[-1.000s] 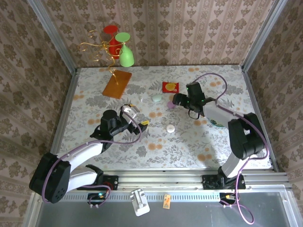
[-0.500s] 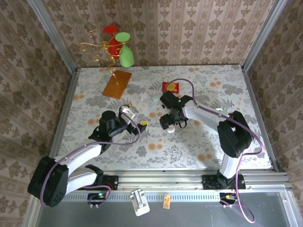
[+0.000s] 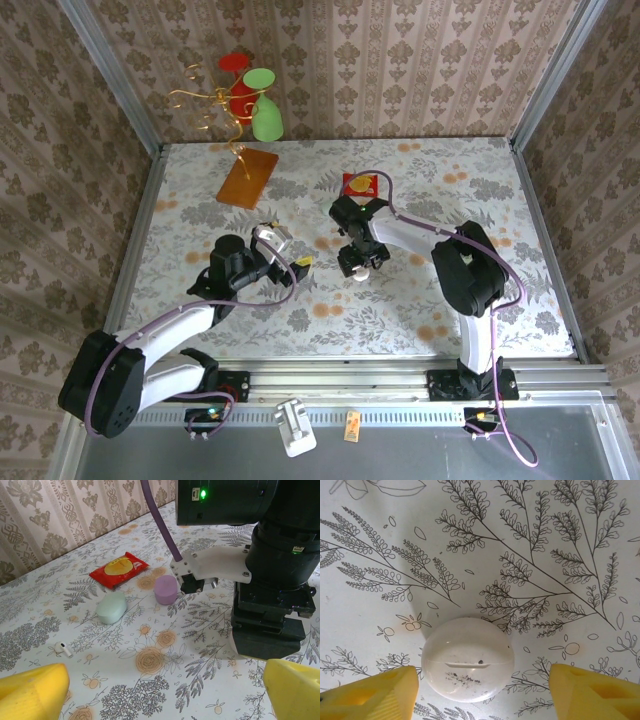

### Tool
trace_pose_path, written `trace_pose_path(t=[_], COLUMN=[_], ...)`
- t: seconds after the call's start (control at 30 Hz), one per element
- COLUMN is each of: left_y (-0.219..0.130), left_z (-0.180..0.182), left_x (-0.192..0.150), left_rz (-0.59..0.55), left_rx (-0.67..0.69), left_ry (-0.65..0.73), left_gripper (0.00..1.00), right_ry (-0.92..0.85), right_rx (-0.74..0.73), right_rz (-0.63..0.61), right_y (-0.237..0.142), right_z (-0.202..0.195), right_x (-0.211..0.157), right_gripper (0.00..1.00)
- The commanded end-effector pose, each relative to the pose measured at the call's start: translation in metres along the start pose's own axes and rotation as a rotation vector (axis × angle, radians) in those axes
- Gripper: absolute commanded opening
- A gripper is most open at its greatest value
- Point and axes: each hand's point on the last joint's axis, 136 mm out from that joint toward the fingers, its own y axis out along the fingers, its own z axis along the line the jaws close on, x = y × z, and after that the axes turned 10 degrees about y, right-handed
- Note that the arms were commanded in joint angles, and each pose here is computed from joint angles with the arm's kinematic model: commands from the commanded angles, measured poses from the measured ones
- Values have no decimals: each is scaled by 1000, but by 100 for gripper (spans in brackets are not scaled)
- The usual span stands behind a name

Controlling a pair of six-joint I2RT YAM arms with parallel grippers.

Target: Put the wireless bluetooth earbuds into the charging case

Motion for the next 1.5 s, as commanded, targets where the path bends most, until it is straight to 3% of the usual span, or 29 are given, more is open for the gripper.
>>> trace_pose_path(t=[0.0, 0.47, 0.63, 0.83, 1.03, 1.17, 1.3, 1.47], left_y=[0, 0, 2, 10, 22, 34, 54, 68], left_z=[-3, -4, -5, -10, -3, -11, -31, -37], left_x=[-5, -6, -5, 8, 28, 41, 49, 61], left_rz=[8, 5, -3, -83, -244, -328, -331, -350], left_rx=[-18, -23, -29, -31, 85, 70, 3, -14], left_ry=[-23, -30, -45, -74, -143, -184, -185, -188], left_gripper=[100, 100, 100, 100, 100, 98, 92, 83], right_ry=[14, 18, 24, 183, 426, 492, 506, 505], right_rx=[13, 8, 37, 182, 415, 555, 684, 735], right_rz=[32, 35, -38, -256, -490, -538, -572, -571], right_y=[9, 18, 1, -54, -115, -141, -164, -174], right_z=[7, 7, 8, 4, 7, 17, 27, 33], right_x=[-3, -1, 5, 31, 56, 59, 61, 58], right_gripper=[67, 50, 49, 47, 46, 47, 46, 46])
